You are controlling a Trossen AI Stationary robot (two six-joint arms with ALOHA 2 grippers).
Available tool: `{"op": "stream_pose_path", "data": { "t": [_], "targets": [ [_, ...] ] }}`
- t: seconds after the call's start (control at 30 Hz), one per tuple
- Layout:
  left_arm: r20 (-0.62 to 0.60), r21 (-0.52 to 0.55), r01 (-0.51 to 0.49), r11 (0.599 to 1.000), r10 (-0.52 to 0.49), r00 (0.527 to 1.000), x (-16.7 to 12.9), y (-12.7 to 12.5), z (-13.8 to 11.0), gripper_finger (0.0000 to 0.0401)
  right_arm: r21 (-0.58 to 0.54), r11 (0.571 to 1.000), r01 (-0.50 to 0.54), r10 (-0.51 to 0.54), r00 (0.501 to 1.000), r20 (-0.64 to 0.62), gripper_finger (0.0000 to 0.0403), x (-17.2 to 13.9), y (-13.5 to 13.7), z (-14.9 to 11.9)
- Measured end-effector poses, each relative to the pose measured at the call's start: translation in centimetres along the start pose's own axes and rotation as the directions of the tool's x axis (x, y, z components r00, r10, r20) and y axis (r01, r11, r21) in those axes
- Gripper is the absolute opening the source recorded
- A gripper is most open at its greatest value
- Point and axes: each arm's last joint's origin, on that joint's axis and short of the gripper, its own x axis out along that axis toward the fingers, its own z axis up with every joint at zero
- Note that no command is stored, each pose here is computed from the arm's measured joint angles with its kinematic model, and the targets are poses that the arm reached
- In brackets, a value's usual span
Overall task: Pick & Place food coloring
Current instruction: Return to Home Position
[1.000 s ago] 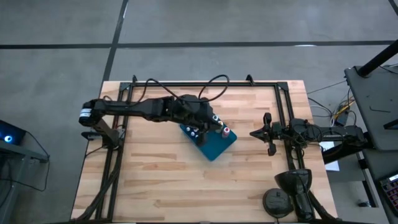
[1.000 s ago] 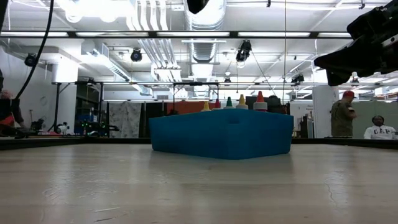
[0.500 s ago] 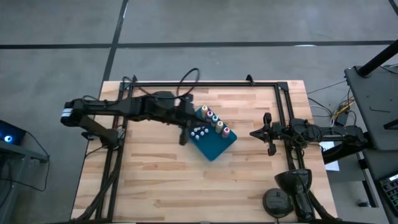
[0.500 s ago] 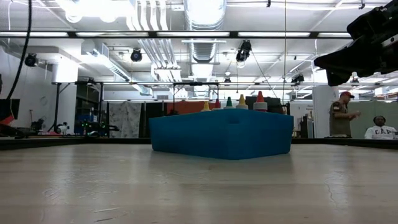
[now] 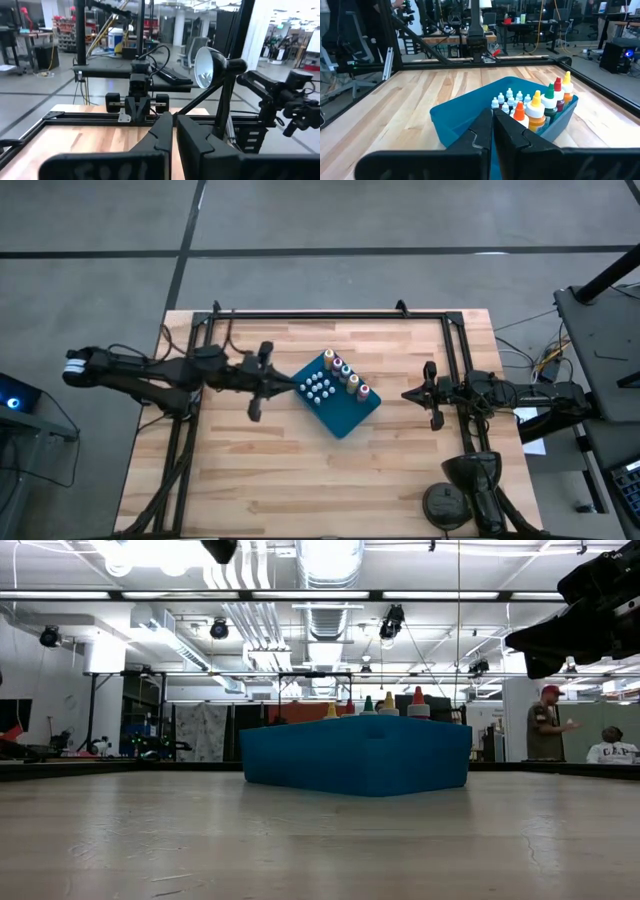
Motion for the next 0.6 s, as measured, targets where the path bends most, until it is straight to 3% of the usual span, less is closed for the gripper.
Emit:
{"op": "stream_pose_path", "data": {
  "t": [0.6],
  "targets": [
    [0.045,0.001,-0.011,1.000,0.011,0.999,-6.7,0.0,-4.4,0.0000,0.000,1.000,0.000,0.000,1.000,0.000,0.0009,0.0,0.0,0.0]
  ]
}}
